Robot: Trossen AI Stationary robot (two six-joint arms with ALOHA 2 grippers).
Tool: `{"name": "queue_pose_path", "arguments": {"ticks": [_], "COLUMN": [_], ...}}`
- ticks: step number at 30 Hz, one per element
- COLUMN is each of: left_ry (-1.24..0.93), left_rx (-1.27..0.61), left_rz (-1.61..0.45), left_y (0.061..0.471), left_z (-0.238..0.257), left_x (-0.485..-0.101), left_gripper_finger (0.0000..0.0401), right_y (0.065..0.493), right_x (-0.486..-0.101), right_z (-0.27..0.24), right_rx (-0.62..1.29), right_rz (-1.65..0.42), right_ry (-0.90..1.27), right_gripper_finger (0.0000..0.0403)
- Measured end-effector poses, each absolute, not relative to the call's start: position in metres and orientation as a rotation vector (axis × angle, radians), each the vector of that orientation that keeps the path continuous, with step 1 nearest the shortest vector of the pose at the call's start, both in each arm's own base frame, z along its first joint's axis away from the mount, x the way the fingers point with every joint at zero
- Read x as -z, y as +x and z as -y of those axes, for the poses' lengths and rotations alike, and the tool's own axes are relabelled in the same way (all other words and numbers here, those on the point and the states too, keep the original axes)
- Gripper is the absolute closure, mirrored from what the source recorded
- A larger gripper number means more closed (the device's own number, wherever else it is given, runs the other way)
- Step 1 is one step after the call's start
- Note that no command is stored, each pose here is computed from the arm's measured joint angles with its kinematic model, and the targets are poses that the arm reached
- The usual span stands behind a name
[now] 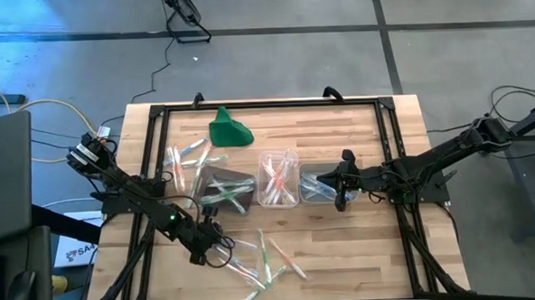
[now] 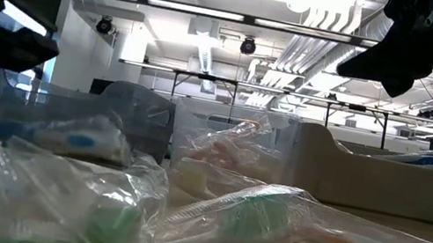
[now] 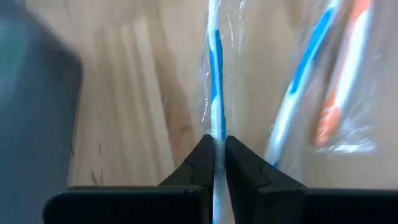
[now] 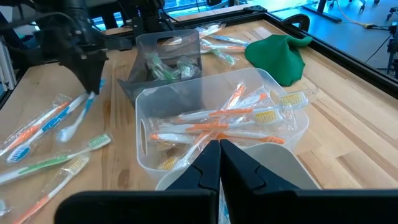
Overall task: Pick & Place Toothbrushes
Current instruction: Put the blue toothbrush into the gray bin
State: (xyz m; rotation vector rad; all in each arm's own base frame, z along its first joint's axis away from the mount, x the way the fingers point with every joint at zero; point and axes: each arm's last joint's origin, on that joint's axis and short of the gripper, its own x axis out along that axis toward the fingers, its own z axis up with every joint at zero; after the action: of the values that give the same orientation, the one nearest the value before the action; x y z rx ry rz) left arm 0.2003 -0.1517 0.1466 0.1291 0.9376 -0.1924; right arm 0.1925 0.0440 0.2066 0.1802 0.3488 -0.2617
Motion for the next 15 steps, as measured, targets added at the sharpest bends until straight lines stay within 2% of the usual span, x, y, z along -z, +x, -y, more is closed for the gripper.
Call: {"name": "queue_pose_path", "arguments": {"ticks": [7, 15], "left_ry": [0.172, 0.247], "left_rx": [0.238, 0.121], "left_rz": [-0.886, -0.877], "left_y": [0.212, 0.217], "left_z": [0.161, 0.161], "left_x": [-0.169, -0.212], "left_gripper_finger": [0.0384, 0.0385], "right_y": [0.192, 0.192], "right_x": [-0.207, -0.207], "right_z": [-0.044, -0.044], "right_rx": [0.261, 0.258], "right_rz": [-0.349, -0.35], "right_ry": [0.181, 0.178], "right_gripper_finger": [0.0401, 0.0401]}}
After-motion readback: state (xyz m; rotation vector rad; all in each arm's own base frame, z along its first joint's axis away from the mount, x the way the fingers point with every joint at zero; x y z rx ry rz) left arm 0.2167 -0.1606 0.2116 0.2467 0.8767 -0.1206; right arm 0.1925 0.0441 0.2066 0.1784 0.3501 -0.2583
